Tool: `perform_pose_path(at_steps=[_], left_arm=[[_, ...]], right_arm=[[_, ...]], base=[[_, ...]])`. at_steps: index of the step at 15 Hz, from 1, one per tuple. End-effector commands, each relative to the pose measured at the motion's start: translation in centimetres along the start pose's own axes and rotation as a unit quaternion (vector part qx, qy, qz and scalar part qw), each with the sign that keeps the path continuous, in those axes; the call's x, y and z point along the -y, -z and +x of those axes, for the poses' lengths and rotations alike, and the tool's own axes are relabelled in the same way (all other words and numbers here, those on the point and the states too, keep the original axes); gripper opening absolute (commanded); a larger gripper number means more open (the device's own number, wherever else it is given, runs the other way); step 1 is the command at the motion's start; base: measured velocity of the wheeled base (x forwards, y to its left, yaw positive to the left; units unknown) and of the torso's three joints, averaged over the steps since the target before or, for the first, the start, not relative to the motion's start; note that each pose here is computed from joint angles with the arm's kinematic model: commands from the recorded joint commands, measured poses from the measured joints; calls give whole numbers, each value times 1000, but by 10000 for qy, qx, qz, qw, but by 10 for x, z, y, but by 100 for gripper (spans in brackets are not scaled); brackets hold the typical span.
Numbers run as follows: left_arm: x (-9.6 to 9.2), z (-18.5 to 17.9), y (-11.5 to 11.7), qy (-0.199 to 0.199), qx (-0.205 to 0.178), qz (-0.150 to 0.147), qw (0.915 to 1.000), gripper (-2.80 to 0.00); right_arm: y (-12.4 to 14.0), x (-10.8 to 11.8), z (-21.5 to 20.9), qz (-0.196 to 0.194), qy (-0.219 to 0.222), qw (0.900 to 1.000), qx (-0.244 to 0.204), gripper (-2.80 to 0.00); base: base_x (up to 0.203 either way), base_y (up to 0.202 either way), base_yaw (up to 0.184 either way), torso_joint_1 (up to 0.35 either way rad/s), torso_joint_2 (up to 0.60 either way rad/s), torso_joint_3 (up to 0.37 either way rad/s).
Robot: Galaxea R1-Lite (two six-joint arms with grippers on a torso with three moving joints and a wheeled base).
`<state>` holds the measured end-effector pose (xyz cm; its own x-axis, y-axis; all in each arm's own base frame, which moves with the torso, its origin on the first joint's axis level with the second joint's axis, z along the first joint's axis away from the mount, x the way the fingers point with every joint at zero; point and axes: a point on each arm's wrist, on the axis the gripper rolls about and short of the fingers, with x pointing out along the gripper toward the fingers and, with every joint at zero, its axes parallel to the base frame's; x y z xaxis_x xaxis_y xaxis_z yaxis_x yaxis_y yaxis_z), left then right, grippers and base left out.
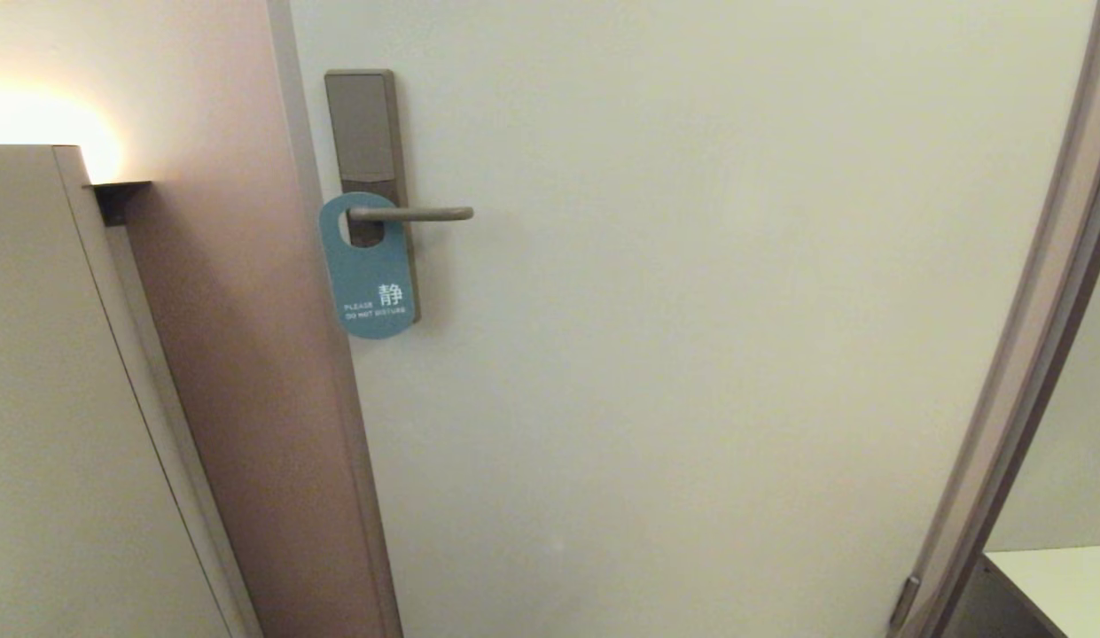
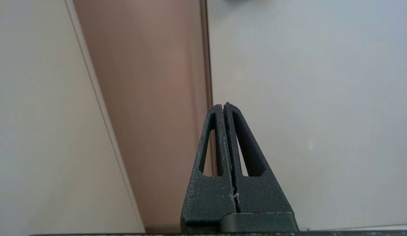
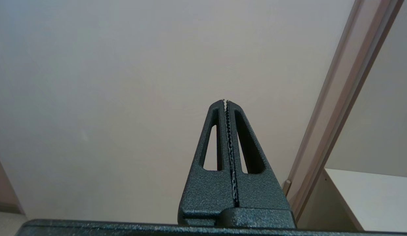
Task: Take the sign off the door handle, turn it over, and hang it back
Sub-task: Take down the sign
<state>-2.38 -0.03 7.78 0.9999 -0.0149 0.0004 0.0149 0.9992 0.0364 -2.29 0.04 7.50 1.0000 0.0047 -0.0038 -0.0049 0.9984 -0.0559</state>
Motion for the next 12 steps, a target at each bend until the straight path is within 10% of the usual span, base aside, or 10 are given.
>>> perform_pose_path(at_steps=[1,12], left_arm=[[0,-3,-10,20,187,3,9998,-280],[-6,13,-131,795,-156,-148,9966,-280]], right_arm=[[0,0,0,-4,0,10000,-4,-280],[0,0,0,-4,6,10000,-4,-280]], base=[[0,0,0,0,0,0],[0,0,0,0,0,0]])
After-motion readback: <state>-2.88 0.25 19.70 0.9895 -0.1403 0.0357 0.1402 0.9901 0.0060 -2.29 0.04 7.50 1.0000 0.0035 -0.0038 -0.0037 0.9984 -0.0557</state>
